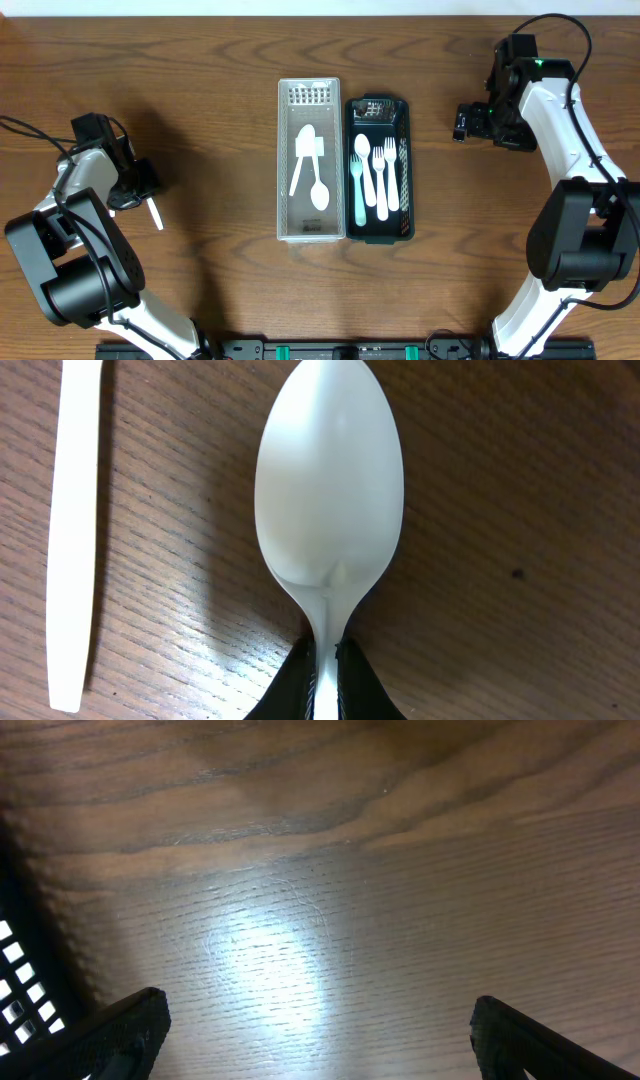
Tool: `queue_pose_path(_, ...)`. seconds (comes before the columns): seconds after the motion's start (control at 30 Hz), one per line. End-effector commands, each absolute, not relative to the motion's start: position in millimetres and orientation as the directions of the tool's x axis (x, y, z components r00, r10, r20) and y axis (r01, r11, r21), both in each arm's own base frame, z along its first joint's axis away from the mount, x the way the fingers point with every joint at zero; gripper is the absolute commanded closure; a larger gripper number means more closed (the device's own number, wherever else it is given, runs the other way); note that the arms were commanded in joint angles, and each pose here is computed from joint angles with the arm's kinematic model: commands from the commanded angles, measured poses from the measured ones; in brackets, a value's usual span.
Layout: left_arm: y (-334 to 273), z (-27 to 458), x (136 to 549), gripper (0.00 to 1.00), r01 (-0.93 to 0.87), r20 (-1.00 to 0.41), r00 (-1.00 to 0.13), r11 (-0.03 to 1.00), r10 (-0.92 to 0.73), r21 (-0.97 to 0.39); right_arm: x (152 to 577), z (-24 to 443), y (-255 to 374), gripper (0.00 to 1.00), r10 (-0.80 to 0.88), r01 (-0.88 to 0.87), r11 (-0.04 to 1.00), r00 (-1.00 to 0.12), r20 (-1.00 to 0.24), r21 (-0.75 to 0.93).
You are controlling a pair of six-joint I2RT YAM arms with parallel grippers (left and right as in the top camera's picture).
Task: Pack container
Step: 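Carry the white spoon into the clear basket and release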
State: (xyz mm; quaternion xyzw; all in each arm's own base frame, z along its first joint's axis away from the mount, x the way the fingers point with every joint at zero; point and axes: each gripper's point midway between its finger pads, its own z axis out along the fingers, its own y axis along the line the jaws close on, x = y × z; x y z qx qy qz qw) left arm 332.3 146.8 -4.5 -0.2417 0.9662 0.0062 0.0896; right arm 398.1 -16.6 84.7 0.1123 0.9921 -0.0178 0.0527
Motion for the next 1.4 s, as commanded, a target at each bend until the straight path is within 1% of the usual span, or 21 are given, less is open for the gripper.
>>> queue_pose_path(0.0, 137, -25, 321, 0.94, -0.486, -0.095, -0.867, 0.872, -0.489, -0.055, 396, 81, -20, 0.01, 0.217, 0.221, 0.974, -0.972, -0.096, -0.038)
queue_pose_path(0.13, 138, 9, 339, 0.94, -0.476, -0.160, -0.863, 0.877, -0.480, -0.062, 396, 81, -19, 0.01, 0.216, 0.221, 0.975, -0.972, -0.096, -0.038)
queue_pose_path(0.27, 124, 77, 370, 0.94, -0.410, -0.298, -0.860, 0.909, -0.413, -0.075, 397, 81, -20, 0.01, 0.216, 0.221, 0.975, -0.971, -0.101, -0.037)
queue_pose_path(0.33, 102, 115, 382, 0.94, -0.346, -0.368, -0.860, 0.934, -0.354, -0.091, 398, 81, -20, 0.01, 0.216, 0.221, 0.975, -0.970, -0.106, -0.036)
queue_pose_path(0.43, 51, 165, 391, 0.94, -0.213, -0.459, -0.856, 0.972, -0.237, -0.104, 399, 81, -20, 0.01, 0.216, 0.221, 0.975, -0.970, -0.111, -0.035)
queue_pose_path(0.53, -13, 197, 389, 0.94, -0.061, -0.525, -0.843, 0.991, -0.114, -0.117, 399, 81, -20, 0.01, 0.216, 0.221, 0.975, -0.970, -0.110, -0.035)
queue_pose_path(0.6, -52, 205, 384, 0.94, 0.013, -0.540, -0.839, 0.990, -0.064, -0.138, 399, 81, -20, 0.01, 0.216, 0.221, 0.975, -0.970, -0.110, -0.035)
queue_pose_path(0.7, -113, 204, 371, 0.94, 0.159, -0.535, -0.843, 0.977, 0.057, -0.146, 399, 81, -19, 0.01, 0.216, 0.221, 0.975, -0.970, -0.110, -0.034)
queue_pose_path(0.77, -140, 193, 364, 0.94, 0.222, -0.521, -0.843, 0.969, 0.133, -0.112, 399, 81, -19, 0.01, 0.216, 0.221, 0.975, -0.970, -0.110, -0.034)
queue_pose_path(0.87, -160, 164, 358, 0.94, 0.266, -0.466, -0.857, 0.963, 0.219, -0.037, 399, 81, -19, 0.01, 0.216, 0.221, 0.975, -0.970, -0.110, -0.034)
queue_pose_path(1.07, -188, 94, 351, 0.94, 0.292, -0.306, -0.913, 0.956, 0.269, -0.030, 399, 81, -19, 0.01, 0.217, 0.221, 0.975, -0.970, -0.110, -0.032)
queue_pose_path(1.13, -193, 78, 350, 0.94, 0.302, -0.275, -0.918, 0.953, 0.285, -0.023, 399, 81, -18, 0.01, 0.217, 0.221, 0.975, -0.970, -0.109, -0.027)
queue_pose_path(1.2, -195, 74, 351, 0.93, 0.305, -0.271, -0.918, 0.952, 0.288, -0.022, 399, 81, -18, 0.01, 0.217, 0.221, 0.975, -0.970, -0.109, -0.028)
queue_pose_path(1.23, -195, 78, 352, 0.91, 0.306, -0.279, -0.916, 0.952, 0.288, -0.023, 399, 81, -18, 0.01, 0.216, 0.221, 0.975, -0.970, -0.108, -0.028)
queue_pose_path(1.27, -195, 84, 354, 0.66, 0.314, -0.289, -0.911, 0.949, 0.294, -0.022, 399, 81, -18, 0.01, 0.216, 0.221, 0.975, -0.970, -0.109, -0.028)
queue_pose_path(1.3, -194, 95, 357, 0.44, 0.326, -0.309, -0.901, 0.945, 0.304, -0.020, 399, 81, -18, 0.01, 0.216, 0.221, 0.975, -0.970, -0.108, -0.028)
queue_pose_path(1.33, -192, 106, 361, 0.30, 0.338, -0.331, -0.890, 0.941, 0.313, -0.017, 399, 81, -18, 0.01, 0.216, 0.221, 0.975, -0.970, -0.108, -0.028)
queue_pose_path(1.37, -189, 121, 365, 0.26, 0.347, -0.361, -0.876, 0.938, 0.320, -0.012, 399, 81, -18, 0.01, 0.216, 0.221, 0.975, -0.970, -0.109, -0.028)
